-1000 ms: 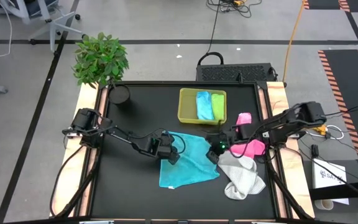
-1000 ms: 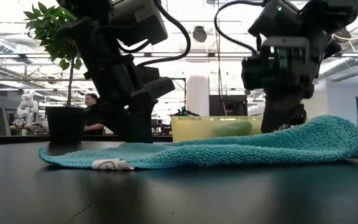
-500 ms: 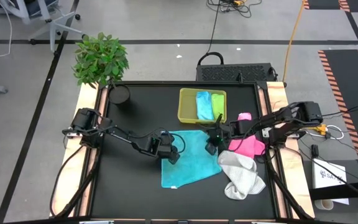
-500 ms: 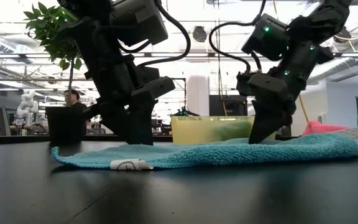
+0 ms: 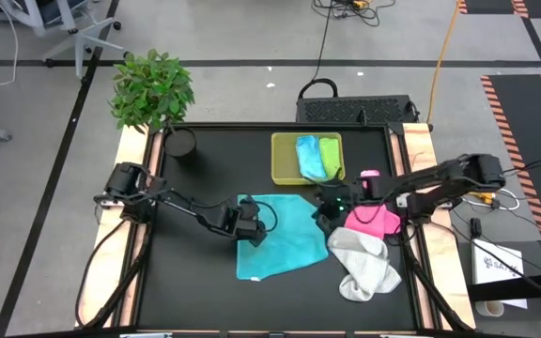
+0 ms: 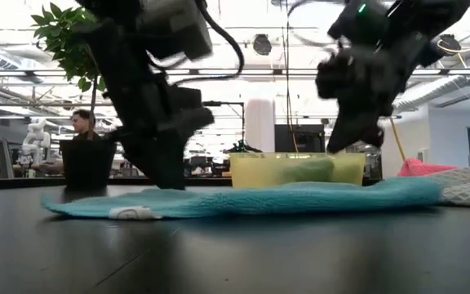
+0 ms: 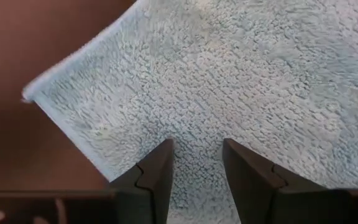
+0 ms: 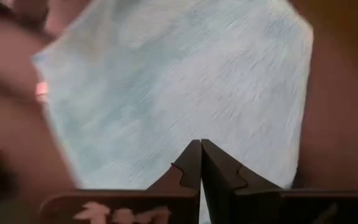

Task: Fold microfiber towels
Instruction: Fold the blue microfiber cloth

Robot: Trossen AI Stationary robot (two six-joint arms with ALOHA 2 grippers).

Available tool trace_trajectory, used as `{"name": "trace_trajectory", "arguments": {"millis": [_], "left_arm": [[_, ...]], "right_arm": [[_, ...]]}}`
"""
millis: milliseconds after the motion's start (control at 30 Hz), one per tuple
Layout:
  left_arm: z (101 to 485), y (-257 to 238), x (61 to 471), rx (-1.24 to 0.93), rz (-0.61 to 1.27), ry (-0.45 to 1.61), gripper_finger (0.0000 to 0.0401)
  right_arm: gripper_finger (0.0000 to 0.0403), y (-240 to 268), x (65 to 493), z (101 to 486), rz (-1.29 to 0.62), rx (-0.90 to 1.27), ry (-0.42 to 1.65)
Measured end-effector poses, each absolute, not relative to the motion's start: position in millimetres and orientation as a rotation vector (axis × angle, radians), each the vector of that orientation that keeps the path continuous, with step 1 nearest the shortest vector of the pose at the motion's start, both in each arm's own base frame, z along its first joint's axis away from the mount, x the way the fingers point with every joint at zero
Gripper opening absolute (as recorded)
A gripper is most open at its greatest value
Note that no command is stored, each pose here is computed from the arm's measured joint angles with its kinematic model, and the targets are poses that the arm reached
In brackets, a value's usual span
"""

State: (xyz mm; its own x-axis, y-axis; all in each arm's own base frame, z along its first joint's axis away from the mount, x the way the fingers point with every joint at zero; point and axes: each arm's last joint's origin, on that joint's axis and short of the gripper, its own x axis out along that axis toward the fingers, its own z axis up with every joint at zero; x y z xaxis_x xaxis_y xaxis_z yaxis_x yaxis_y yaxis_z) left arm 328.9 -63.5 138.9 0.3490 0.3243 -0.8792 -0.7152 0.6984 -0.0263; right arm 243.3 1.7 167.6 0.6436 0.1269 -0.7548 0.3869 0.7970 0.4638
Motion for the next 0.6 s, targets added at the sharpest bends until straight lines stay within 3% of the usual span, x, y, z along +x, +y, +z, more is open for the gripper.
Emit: {"name": "trace_trajectory", "arguments": {"millis": [167,600], "left_arm": [[166.4,-71.1,326.8,-0.451,0.656,0.914,0.0142],[157.4,-78.5,333.4,-0.492,0.624,0.895,0.0143]], "right_arm": [[0.0,32.5,231.6,183.6,-0.091,0.722,0.88],[0.0,93.1,209.8,157.5,-0.133,0.821,1.182]]}}
